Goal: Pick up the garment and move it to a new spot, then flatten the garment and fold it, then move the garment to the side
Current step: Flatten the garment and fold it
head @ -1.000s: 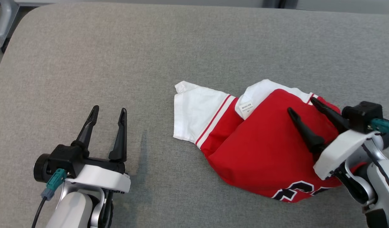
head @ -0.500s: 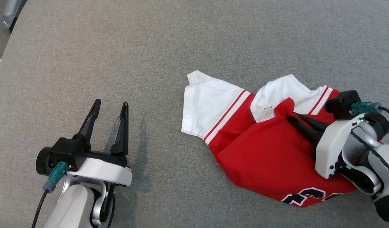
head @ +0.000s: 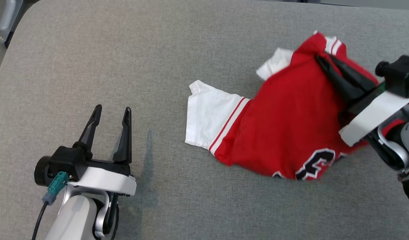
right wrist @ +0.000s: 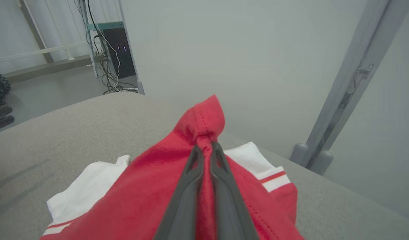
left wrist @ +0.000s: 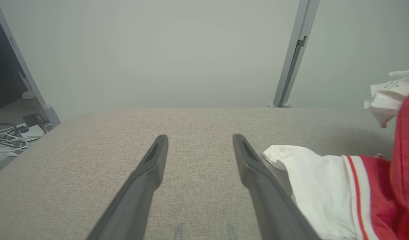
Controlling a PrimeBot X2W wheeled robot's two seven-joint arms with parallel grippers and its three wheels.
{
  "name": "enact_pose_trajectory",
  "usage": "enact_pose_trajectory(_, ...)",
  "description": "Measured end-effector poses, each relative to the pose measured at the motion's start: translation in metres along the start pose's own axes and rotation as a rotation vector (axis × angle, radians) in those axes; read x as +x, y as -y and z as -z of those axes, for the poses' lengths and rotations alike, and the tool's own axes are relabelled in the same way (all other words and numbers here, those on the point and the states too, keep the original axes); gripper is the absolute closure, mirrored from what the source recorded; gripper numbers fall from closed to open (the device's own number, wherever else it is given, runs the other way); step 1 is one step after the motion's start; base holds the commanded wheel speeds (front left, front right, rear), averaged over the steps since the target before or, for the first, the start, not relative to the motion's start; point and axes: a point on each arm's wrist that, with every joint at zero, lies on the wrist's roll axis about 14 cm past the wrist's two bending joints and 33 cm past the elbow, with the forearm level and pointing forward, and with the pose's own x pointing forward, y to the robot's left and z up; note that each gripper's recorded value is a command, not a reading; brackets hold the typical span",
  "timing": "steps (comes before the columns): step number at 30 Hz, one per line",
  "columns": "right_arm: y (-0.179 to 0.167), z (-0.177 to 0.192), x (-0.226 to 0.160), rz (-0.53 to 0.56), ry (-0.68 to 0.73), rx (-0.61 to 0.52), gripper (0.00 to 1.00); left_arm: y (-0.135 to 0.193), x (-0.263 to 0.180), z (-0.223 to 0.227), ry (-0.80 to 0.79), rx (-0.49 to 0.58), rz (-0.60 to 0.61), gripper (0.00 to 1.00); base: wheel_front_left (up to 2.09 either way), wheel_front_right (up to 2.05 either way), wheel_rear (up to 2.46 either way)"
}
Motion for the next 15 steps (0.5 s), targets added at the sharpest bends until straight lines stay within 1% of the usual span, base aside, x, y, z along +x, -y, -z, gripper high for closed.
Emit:
enact_pose_trajectory(5,0.012,-0.052,-0.005,0.047,0.188,-0.064,1.0,0.004,0.0,-0.006,0.02,-0.002,0.01,0.0,0.0,0.0,0.0)
enact_pose_trajectory(9,0.012,-0.076,-0.022,0.076,0.292,-0.081,1.0,0.01,-0.002,-0.008,0.025,-0.002,0.027,0.0,0.0,0.0,0.0)
enact_pose_trajectory(11,0.009,-0.07,-0.036,0.092,0.304,-0.066,1.0,0.012,-0.002,-0.01,0.03,-0.002,0.031,0.0,0.0,0.0,0.0)
enact_pose_trajectory(15,0.01,-0.036,-0.071,0.178,0.275,0.023,1.0,0.02,-0.004,-0.011,0.036,-0.009,0.05,0.0,0.0,0.0,0.0)
